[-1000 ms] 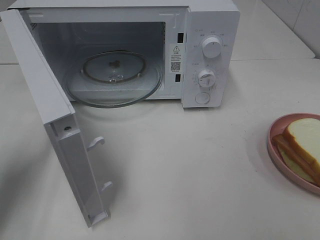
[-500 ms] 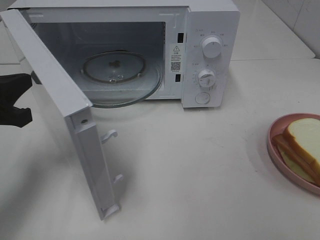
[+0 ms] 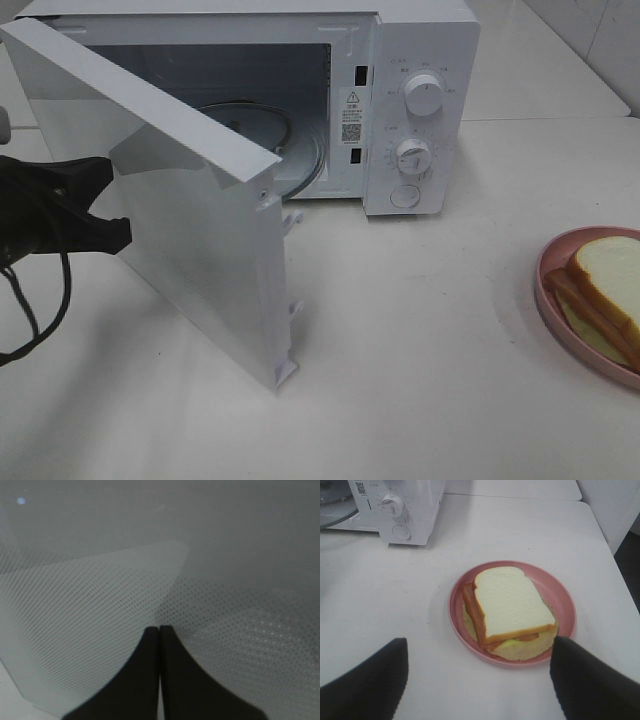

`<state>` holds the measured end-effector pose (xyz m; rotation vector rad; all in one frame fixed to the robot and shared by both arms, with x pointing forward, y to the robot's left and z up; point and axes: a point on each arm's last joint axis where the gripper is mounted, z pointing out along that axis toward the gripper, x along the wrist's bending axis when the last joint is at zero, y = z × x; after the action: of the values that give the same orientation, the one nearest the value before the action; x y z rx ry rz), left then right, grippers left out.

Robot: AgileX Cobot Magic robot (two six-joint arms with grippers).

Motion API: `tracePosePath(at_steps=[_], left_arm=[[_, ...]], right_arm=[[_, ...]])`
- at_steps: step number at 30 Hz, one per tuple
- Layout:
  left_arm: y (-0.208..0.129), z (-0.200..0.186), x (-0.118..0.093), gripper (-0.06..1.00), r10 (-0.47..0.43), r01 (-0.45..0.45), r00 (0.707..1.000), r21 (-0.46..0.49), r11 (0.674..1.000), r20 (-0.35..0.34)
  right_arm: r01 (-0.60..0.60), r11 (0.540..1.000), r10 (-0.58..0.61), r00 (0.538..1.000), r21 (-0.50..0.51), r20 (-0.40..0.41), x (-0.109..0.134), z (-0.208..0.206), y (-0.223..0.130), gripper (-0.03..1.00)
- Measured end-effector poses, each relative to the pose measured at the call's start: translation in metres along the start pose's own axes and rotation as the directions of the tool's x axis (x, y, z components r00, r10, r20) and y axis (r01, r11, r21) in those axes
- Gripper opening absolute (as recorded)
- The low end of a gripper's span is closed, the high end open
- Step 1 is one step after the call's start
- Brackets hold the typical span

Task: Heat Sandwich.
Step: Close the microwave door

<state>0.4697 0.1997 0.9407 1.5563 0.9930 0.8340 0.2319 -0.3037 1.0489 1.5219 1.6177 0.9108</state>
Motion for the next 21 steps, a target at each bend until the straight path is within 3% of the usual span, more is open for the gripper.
tracePosePath(at_steps=[9, 21], left_arm=[[0.008, 0.027, -0.021, 0.0, -0.076, 0.074, 0.996, -0.03, 0.997, -0.044], [0.02, 0.069, -0.053, 0.0, -0.068, 0.062, 0.994, -0.074, 0.995, -0.082]], right_arm=[[0.0, 1.0, 0.0, 1.0, 0.0, 0.0, 0.0, 0.0, 0.0, 0.76], [-0.001, 1.0, 0.001, 1.0, 0.0, 0.0, 0.0, 0.0, 0.0, 0.76]])
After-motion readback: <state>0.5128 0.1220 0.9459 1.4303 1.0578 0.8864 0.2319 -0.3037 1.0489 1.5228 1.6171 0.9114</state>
